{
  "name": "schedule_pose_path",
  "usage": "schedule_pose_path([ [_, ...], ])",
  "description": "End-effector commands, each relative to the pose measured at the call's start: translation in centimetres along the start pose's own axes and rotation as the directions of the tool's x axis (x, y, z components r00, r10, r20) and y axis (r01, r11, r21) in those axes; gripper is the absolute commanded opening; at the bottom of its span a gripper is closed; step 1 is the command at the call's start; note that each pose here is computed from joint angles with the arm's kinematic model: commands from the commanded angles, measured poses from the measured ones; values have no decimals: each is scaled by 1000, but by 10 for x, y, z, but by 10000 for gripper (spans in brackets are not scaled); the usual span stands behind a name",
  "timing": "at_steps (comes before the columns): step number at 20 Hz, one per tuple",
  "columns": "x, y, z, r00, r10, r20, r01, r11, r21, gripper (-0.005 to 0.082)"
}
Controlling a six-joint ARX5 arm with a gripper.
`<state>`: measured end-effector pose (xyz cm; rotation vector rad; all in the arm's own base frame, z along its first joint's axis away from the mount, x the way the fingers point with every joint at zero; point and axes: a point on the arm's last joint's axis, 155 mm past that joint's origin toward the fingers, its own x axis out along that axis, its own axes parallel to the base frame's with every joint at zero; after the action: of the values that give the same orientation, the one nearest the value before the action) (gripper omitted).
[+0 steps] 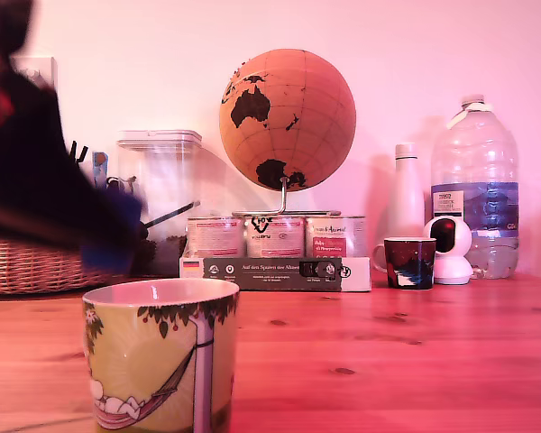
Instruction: Pick up the coffee capsules on the table and drop them inside the coffee cup
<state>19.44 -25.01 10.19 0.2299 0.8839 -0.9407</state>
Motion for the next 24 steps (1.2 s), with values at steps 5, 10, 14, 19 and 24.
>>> schedule_pose_path([
  [5,-2,-1,14,999,-4,37,3,1000,19,480],
  [10,-6,-1,36,994,1,108,-5,999,34,68],
  [14,-7,0,39,993,3,121,-7,999,33,56],
  [19,-6,0,35,994,4,106,-7,1000,31,57],
  [24,-5,3,20,999,15,47,-16,999,36,57],
])
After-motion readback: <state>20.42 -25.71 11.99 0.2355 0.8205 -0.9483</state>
